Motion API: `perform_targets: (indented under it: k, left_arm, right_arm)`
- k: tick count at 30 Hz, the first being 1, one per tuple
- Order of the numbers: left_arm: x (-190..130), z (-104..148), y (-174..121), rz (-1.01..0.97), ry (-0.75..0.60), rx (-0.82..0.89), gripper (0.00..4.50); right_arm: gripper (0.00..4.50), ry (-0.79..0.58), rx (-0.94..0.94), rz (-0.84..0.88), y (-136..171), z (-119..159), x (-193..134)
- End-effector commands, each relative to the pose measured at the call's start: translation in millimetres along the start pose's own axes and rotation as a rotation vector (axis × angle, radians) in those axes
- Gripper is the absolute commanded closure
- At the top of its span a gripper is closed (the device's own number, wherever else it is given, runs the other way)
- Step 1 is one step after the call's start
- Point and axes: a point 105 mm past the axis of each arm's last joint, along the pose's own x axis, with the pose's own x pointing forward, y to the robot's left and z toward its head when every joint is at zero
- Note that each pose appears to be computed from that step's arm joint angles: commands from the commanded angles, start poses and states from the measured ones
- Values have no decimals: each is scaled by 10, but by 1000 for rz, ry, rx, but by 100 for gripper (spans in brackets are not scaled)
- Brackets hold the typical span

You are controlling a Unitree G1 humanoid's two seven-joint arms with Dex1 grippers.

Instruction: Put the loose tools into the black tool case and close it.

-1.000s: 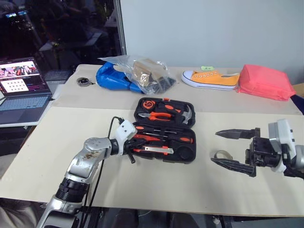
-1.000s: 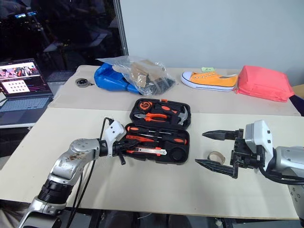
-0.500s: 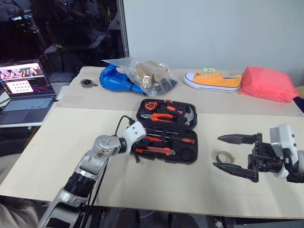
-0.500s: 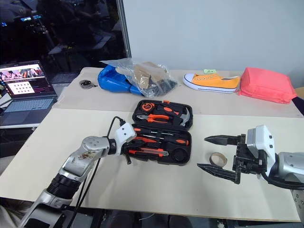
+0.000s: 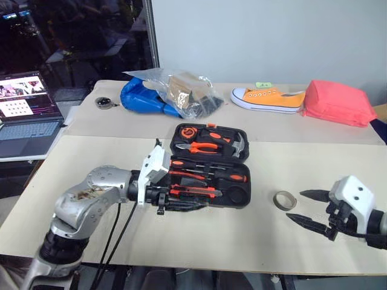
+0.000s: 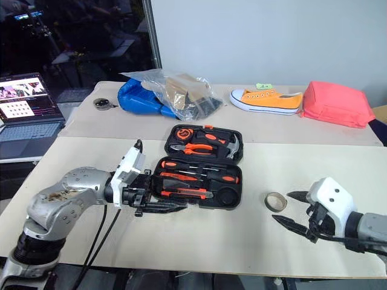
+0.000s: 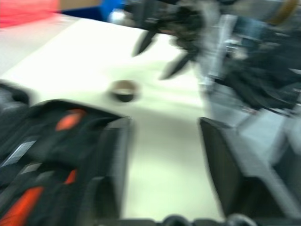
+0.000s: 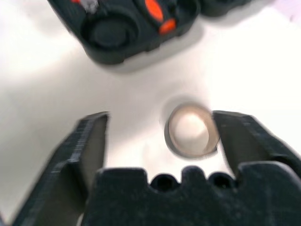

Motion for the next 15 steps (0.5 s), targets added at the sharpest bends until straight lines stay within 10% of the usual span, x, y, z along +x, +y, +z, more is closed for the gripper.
perform_targets:
  k: [1,15]
  left_arm:
    - [22,88,-50,-23,39,40,7]
    - [77,64,-42,50,93,101,4]
  right_arm:
    - [211,48,23,33,25,-7,91]
    - [237,193,16,-19,-308,-216,468]
